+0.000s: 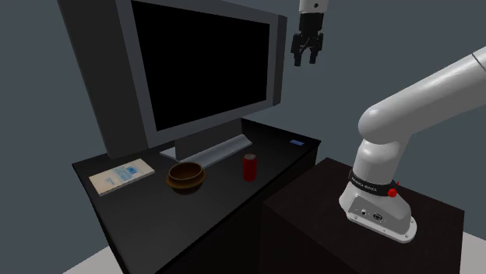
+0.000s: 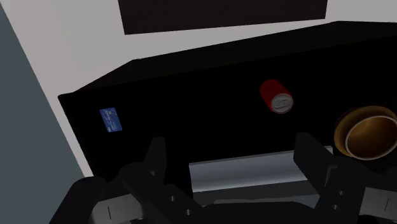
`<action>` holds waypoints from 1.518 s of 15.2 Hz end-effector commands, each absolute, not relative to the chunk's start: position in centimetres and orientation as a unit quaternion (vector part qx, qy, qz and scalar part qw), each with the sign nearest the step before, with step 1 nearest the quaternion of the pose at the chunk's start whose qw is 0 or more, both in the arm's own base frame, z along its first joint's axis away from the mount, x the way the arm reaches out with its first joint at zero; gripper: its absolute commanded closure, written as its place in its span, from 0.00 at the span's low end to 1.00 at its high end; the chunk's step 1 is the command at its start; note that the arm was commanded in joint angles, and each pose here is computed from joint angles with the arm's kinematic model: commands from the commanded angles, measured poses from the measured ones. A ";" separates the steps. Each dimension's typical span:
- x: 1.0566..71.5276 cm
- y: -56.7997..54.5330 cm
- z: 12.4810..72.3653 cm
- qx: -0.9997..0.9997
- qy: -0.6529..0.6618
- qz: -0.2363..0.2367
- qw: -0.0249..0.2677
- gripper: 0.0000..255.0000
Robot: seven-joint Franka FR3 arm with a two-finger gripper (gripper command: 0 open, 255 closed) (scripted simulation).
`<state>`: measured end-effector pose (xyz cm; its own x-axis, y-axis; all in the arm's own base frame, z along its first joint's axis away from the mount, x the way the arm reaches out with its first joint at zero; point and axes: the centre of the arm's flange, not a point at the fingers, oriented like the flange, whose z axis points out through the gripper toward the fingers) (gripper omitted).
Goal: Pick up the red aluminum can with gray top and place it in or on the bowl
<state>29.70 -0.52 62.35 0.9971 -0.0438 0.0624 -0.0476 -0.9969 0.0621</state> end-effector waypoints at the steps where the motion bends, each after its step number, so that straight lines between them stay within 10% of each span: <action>1: 29.7 -0.5 62.3 0.999 -0.023 0.030 0.032 0.00; 23: 39.7 9.1 36.8 0.999 -0.042 0.006 0.015 0.00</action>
